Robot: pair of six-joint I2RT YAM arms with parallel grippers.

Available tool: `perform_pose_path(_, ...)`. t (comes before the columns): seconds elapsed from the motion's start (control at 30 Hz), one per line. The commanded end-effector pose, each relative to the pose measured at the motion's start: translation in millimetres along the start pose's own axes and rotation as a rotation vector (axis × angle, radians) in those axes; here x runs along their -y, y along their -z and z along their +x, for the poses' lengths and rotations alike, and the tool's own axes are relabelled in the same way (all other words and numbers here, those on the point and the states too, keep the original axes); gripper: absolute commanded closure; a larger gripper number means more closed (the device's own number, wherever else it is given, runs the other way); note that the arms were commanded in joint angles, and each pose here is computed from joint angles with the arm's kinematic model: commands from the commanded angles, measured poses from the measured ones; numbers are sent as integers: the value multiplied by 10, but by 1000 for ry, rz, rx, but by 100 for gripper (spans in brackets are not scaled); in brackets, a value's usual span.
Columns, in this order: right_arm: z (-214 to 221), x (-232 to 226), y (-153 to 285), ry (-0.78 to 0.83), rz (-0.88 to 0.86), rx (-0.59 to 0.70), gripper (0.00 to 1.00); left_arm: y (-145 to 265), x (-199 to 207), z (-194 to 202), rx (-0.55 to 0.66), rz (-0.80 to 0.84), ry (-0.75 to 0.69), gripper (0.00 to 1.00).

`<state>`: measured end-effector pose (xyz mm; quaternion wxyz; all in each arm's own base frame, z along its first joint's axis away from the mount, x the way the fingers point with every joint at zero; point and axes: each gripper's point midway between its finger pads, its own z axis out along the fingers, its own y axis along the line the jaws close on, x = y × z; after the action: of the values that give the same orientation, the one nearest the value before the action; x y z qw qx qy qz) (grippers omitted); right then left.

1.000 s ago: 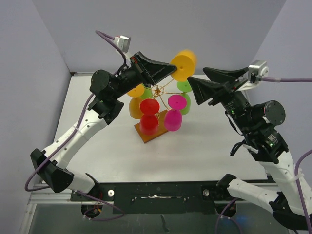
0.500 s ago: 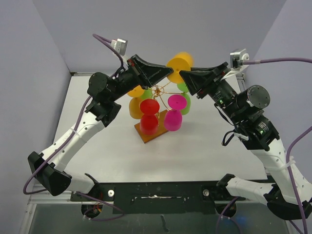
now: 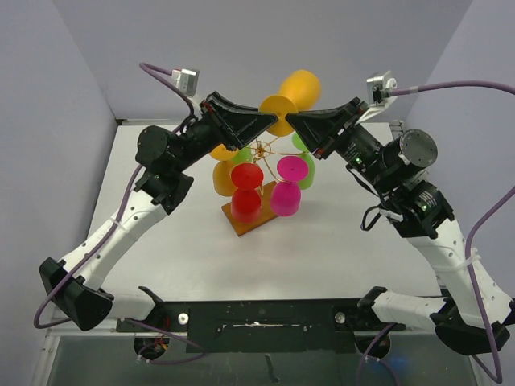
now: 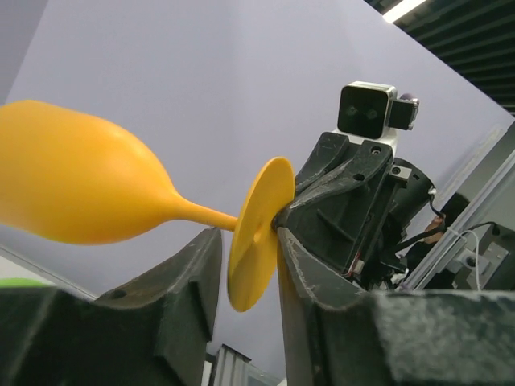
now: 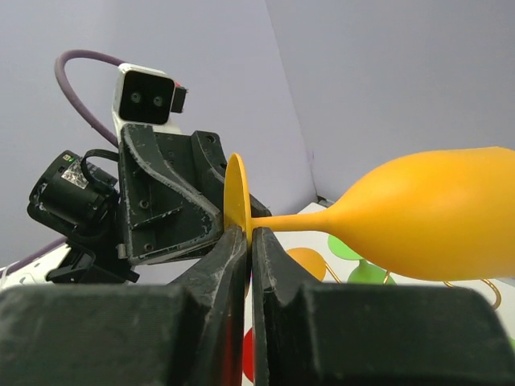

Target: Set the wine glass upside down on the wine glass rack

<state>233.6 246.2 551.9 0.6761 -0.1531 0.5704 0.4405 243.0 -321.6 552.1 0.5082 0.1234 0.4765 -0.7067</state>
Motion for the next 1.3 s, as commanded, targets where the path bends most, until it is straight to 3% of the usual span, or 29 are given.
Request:
perform_pose_path(0.0, -207, -83, -97, 15, -54, 76, 100, 96, 141, -209, 64, -6, -75, 63)
perform_pose_path(0.17, -334, 139, -239, 33, -14, 124, 100, 338, -217, -455, 141, -201, -108, 47)
perform_pose_path(0.27, -425, 429, -309, -3, -2, 147, 100, 609, -463, -642, 222, -334, -137, 42)
perform_pose_path(0.47, -376, 1150, -463, -162, 37, 134, 100, 1267, -853, -785, 258, -632, -320, 41)
perform_pose_path(0.73, -94, 1668, -693, -306, 73, 51, 100, 2537, -1233, -810, 342, -1164, -525, 41)
perform_pose_path(1.0, 435, 1917, -905, -432, 98, -106, 100, 3294, -1588, -294, 276, -1383, -496, 41)
perform_pose_path(1.27, 805, 1819, -947, -476, 74, -226, 100, 3544, -1965, 212, 126, -1433, -438, 41)
